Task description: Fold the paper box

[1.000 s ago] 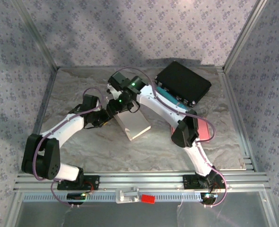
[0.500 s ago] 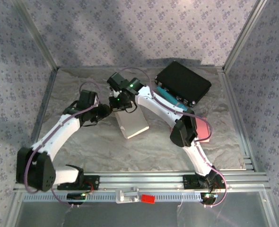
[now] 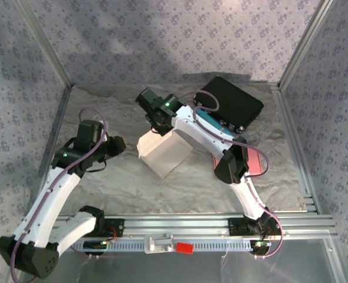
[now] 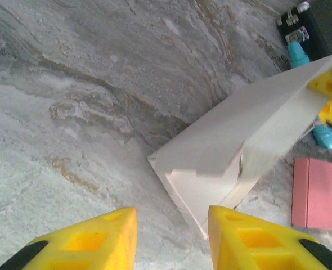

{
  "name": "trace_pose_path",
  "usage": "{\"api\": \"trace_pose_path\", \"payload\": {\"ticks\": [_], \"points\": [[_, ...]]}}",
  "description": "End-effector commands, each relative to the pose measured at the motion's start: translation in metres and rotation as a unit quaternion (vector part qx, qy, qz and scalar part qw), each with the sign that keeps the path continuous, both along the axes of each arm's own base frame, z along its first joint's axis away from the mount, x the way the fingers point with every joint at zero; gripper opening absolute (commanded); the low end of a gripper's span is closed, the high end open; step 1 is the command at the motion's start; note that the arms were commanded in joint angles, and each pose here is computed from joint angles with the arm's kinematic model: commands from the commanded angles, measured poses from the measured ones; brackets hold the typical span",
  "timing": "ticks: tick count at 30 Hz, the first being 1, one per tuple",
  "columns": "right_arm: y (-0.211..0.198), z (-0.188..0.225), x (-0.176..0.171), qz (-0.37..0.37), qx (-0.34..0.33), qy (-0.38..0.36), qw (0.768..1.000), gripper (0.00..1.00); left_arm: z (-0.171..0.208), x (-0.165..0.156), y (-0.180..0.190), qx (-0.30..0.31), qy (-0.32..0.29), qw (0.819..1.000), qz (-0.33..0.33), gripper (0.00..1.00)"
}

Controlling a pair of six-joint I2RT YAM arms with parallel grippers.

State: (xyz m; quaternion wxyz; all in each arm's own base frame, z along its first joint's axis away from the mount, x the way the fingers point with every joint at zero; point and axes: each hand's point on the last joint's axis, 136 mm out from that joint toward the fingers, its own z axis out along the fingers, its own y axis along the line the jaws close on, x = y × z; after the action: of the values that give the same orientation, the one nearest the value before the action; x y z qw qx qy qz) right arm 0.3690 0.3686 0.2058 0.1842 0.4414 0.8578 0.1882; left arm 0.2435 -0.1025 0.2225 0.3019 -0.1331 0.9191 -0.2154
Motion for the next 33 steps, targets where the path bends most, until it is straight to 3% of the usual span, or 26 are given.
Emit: {"api": "trace_pose_path", "payload": {"ticks": [1,6,10,12,15,21,24,27,31,33], "points": [[-0.022,-0.005,0.007,-0.152,0.017,0.017,0.988,0.0,-0.02,-0.026,-0.003,0.001,0.046,0.998,-0.034,0.38],[-0.023,-0.008,0.02,-0.185,0.029,0.0,0.982,0.0,-0.034,-0.032,-0.009,0.001,0.062,0.996,-0.064,0.38],[-0.019,-0.009,0.023,-0.171,0.036,-0.006,0.985,0.14,-0.043,-0.029,-0.011,0.016,0.064,0.994,-0.083,0.4],[-0.015,-0.006,0.029,-0.143,0.037,-0.02,0.989,0.26,-0.049,-0.023,-0.011,0.021,0.066,0.994,-0.085,0.41],[-0.015,0.006,0.036,-0.089,0.02,-0.045,0.995,0.34,-0.053,-0.011,-0.013,0.022,0.068,0.994,-0.083,0.42],[-0.04,0.05,0.059,0.066,-0.056,-0.129,0.988,0.38,-0.048,0.012,-0.015,0.034,0.048,0.994,-0.089,0.46],[-0.065,0.092,0.065,0.162,-0.121,-0.215,0.955,0.39,-0.044,0.022,-0.015,0.045,0.027,0.994,-0.094,0.48],[-0.091,0.11,0.06,0.28,-0.193,-0.27,0.901,0.47,-0.049,0.029,-0.015,0.061,0.021,0.992,-0.105,0.49],[-0.104,0.09,0.042,0.485,-0.188,-0.335,0.786,0.54,-0.05,0.05,-0.019,0.081,-0.009,0.989,-0.124,0.49],[-0.112,0.064,0.023,0.573,-0.15,-0.336,0.732,0.54,-0.052,0.059,-0.021,0.095,-0.021,0.986,-0.138,0.5]]}}
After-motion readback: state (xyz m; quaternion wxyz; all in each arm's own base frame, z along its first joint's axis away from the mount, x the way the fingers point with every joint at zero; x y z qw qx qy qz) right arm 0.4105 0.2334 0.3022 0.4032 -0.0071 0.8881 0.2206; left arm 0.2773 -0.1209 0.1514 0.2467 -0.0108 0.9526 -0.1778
